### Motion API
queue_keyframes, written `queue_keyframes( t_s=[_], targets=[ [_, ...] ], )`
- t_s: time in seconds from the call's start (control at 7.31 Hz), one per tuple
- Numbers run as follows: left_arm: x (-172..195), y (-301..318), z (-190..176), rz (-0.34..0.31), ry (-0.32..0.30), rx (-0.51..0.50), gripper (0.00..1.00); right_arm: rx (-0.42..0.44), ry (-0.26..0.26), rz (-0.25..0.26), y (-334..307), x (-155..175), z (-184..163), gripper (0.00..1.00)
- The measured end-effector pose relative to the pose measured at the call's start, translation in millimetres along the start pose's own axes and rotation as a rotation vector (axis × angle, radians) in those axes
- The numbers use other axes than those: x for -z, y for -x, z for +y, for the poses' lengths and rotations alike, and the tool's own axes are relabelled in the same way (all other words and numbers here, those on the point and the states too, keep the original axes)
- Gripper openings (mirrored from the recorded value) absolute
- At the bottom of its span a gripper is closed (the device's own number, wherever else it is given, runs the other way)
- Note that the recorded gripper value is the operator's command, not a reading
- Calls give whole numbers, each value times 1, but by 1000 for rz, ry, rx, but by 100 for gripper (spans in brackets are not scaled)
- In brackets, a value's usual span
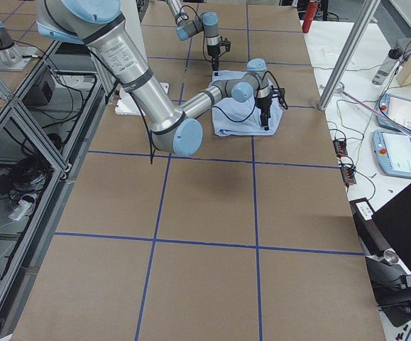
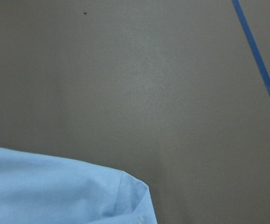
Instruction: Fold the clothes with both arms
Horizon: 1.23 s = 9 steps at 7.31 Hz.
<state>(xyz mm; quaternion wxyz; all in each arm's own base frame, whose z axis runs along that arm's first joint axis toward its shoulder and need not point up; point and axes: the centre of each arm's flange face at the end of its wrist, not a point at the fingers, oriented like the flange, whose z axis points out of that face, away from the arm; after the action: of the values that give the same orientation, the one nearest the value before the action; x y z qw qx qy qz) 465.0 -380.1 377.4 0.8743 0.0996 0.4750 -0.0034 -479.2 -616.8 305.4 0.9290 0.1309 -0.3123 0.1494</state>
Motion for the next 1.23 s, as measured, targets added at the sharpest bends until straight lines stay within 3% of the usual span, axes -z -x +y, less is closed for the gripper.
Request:
queue_keyframes(
  t_s=[0.41, 0.68, 0.96, 1.23],
  targets=[
    [18, 39, 21, -32, 13, -5, 0, 0, 2, -1, 2, 0, 2, 100],
    [16, 54, 10, -60, 3, -46, 0, 1, 2, -2, 2, 0, 3, 100],
    [23, 95, -54, -129, -71, -137, 0, 1, 2, -3, 3, 1, 3, 100],
    [20, 123, -144, -207, -142, -178, 0, -1, 1, -6, 5, 2, 2, 100]
  ],
)
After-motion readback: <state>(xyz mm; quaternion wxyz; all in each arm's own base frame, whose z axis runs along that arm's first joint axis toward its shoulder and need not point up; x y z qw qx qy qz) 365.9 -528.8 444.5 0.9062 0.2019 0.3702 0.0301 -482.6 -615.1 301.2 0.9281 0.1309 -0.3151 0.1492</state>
